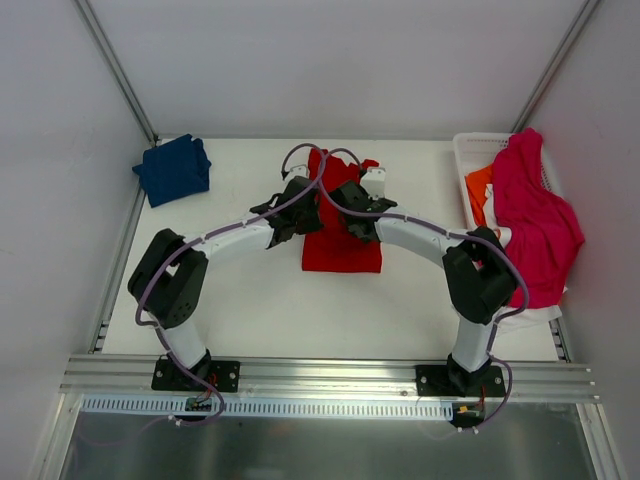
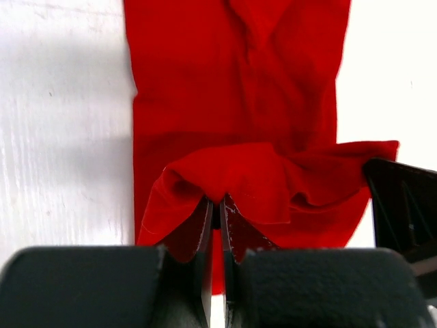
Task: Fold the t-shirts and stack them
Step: Fold the tshirt
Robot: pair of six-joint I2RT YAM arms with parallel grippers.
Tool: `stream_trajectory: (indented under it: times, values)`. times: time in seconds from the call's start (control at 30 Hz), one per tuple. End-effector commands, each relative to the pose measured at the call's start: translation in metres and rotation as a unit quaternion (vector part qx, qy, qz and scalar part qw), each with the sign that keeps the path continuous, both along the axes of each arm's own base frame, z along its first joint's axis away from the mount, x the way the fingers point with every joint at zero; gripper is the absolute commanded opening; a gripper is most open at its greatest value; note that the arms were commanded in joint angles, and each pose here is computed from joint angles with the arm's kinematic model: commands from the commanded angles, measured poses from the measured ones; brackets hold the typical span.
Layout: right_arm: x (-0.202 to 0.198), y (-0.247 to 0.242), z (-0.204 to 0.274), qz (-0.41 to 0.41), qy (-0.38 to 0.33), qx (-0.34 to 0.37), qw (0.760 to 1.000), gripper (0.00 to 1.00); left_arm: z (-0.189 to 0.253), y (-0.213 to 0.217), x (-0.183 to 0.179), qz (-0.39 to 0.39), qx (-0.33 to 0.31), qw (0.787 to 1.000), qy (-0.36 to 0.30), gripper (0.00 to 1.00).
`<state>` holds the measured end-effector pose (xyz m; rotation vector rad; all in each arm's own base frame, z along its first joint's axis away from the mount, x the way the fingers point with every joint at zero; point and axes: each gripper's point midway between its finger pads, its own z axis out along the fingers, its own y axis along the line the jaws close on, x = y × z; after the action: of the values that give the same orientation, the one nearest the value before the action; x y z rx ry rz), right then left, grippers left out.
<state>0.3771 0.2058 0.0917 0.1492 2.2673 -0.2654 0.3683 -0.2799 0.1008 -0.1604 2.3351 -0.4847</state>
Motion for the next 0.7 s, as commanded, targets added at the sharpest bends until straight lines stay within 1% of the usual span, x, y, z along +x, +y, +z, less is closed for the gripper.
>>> stream_trajectory:
  times: [0.0, 0.13, 0.17, 0.2, 0.23, 0.27, 0.3, 0.33, 0.37, 0.4, 0.43, 0.6, 0.67]
  values:
    - [0.022, 0.007, 0.017, 0.003, -0.019, 0.012, 1.000, 0.01, 0.014, -0.007, 0.022, -0.009, -0.018, 1.000, -0.020, 0.00]
    - [0.031, 0.011, 0.012, 0.007, -0.012, 0.015, 1.000, 0.02, 0.006, -0.005, 0.030, -0.007, -0.018, 1.000, -0.012, 0.00]
    - [0.032, 0.012, 0.012, 0.007, -0.012, 0.017, 1.000, 0.09, 0.006, -0.003, 0.034, -0.005, -0.019, 1.000, -0.012, 0.00]
    - [0.032, 0.014, 0.008, 0.009, -0.007, 0.017, 1.000, 0.17, 0.005, -0.003, 0.036, -0.003, -0.021, 1.000, -0.011, 0.02]
    - [0.034, 0.014, 0.007, 0.008, -0.006, 0.019, 1.000, 0.64, 0.001, -0.004, 0.036, -0.004, -0.022, 1.000, -0.006, 0.09]
    - [0.034, 0.014, 0.006, 0.006, -0.005, 0.019, 1.000, 0.90, 0.000, -0.001, 0.039, -0.002, -0.024, 1.000, -0.004, 0.35]
    - [0.035, 0.016, 0.005, 0.007, -0.006, 0.020, 1.000, 0.99, 0.000, 0.000, 0.041, -0.001, -0.025, 1.000, -0.003, 0.53]
    - [0.035, 0.016, 0.005, 0.007, -0.003, 0.018, 1.000, 1.00, -0.005, 0.000, 0.041, 0.000, -0.021, 1.000, 0.000, 0.68]
    - [0.036, 0.013, 0.005, 0.002, -0.004, 0.014, 1.000, 1.00, -0.006, 0.002, 0.043, 0.003, -0.019, 1.000, 0.000, 0.88]
    - [0.036, 0.013, 0.007, 0.001, -0.006, 0.013, 1.000, 1.00, -0.008, 0.003, 0.043, 0.005, -0.017, 1.000, 0.001, 0.95]
    - [0.036, 0.011, 0.007, -0.001, -0.006, 0.009, 1.000, 1.00, -0.010, 0.003, 0.044, 0.005, -0.014, 1.000, 0.002, 0.99]
    - [0.035, 0.004, 0.017, -0.011, -0.016, -0.002, 1.000, 1.00, -0.009, 0.009, 0.053, 0.009, 0.000, 1.000, -0.010, 0.99]
    - [0.033, 0.000, 0.026, -0.015, -0.023, -0.003, 1.000, 1.00, 0.000, 0.010, 0.054, 0.009, -0.004, 1.000, -0.018, 0.99]
